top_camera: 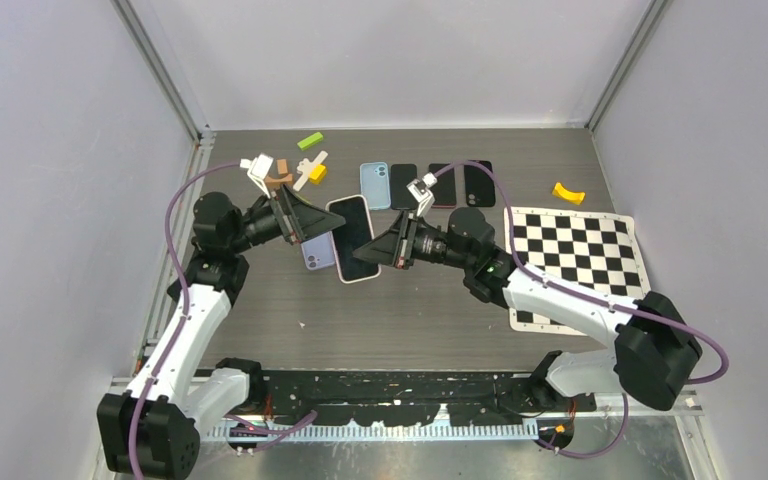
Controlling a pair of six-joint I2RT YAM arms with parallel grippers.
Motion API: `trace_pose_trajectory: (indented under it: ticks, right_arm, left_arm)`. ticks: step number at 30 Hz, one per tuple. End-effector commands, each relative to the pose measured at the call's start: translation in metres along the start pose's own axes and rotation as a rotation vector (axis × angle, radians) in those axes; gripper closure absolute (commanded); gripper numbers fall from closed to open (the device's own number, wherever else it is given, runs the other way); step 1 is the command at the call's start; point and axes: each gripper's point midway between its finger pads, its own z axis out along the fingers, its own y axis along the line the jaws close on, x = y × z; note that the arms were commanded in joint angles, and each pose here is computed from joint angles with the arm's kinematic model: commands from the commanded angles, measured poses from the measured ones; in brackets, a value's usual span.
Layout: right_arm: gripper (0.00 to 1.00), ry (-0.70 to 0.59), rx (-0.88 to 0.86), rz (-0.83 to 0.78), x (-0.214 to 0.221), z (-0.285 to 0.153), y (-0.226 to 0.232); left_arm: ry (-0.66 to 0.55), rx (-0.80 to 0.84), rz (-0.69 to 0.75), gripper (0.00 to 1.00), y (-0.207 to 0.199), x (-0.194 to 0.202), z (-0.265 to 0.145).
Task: Take the phone out of the phone case
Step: Pick up the phone at the center of the board, then remove the phone case from the phone.
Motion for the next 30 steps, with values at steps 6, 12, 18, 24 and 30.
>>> trace_pose_trajectory:
  ticks: [6, 12, 18, 24, 30]
  right_arm:
    - [0.99, 0.051, -0.303, -0.100, -0.013, 0.005, 0.078]
    - [0.99, 0.082, -0.297, -0.138, -0.012, 0.009, 0.077]
    - [0.99, 0.084, -0.294, -0.140, -0.014, 0.015, 0.075]
    - [0.99, 0.086, -0.287, -0.129, -0.014, 0.020, 0.071]
    - [0.81, 0.071, -0.231, -0.144, -0.014, 0.021, 0.057]
  left_arm:
    - [0.037, 0.217, 0.008, 0.00, -0.043, 0.001, -0.004]
    - [0.058, 0.232, -0.040, 0.11, -0.044, 0.003, -0.003]
    - [0.066, 0.233, -0.075, 0.47, -0.046, 0.003, -0.003]
    - [0.082, 0.242, -0.074, 0.85, -0.049, 0.004, -0.004]
    - [0.022, 0.231, -0.062, 1.00, -0.049, -0.008, -0.001]
